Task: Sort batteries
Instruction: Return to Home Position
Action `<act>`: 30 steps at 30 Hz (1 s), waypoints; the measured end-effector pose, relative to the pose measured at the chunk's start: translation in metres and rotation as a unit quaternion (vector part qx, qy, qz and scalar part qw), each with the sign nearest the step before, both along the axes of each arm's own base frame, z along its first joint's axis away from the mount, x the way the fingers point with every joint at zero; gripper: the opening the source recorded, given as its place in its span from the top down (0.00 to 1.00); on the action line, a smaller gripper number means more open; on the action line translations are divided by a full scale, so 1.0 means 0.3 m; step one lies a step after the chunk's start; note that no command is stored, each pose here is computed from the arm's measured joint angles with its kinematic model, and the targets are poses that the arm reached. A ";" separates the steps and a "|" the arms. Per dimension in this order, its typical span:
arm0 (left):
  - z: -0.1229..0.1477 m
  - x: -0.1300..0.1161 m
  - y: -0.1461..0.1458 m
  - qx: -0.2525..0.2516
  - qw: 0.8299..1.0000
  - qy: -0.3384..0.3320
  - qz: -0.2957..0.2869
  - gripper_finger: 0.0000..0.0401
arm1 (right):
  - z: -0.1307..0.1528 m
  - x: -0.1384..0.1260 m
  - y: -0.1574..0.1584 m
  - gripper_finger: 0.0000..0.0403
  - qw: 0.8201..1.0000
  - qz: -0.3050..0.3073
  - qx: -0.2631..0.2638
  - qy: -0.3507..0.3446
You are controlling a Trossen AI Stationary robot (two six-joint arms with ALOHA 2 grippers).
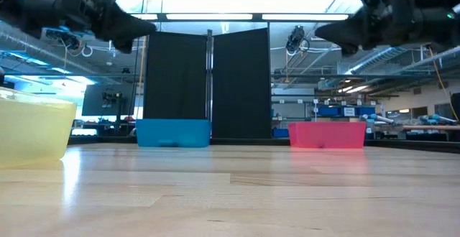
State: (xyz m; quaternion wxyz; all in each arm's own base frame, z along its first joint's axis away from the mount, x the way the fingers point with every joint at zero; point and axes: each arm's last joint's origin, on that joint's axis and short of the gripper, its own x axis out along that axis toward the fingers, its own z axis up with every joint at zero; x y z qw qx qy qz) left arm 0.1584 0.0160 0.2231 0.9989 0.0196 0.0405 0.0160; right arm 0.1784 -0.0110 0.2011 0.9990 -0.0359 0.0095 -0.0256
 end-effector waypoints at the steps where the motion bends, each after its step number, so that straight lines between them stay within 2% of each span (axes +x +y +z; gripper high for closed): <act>1: -0.005 -0.014 0.002 0.001 1.000 -0.004 0.010 0.98 | -0.009 -0.015 -0.002 0.98 1.000 -0.003 0.003 -0.001; 8: -0.066 -0.102 0.008 -0.002 0.997 -0.026 0.066 0.98 | -0.047 -0.087 -0.012 0.98 1.000 -0.017 0.008 -0.022; 15: -0.099 -0.160 0.007 -0.004 0.995 0.000 0.101 0.98 | -0.100 -0.141 -0.028 0.98 0.999 -0.034 0.021 -0.024; 18: -0.099 -0.188 0.010 -0.002 0.991 -0.004 0.134 0.98 | -0.122 -0.158 -0.037 0.98 0.999 -0.032 0.037 -0.005; 23: -0.087 -0.238 0.007 0.003 0.987 -0.040 0.155 0.98 | -0.126 -0.183 -0.054 0.98 0.998 -0.039 0.051 0.006; 27: -0.110 -0.239 0.008 0.003 0.986 -0.030 0.163 0.98 | -0.123 -0.205 -0.064 0.99 0.997 -0.065 0.051 0.004; 30: -0.133 -0.229 0.014 0.007 0.982 -0.051 0.184 0.98 | -0.134 -0.222 -0.064 0.99 0.995 -0.088 0.054 0.020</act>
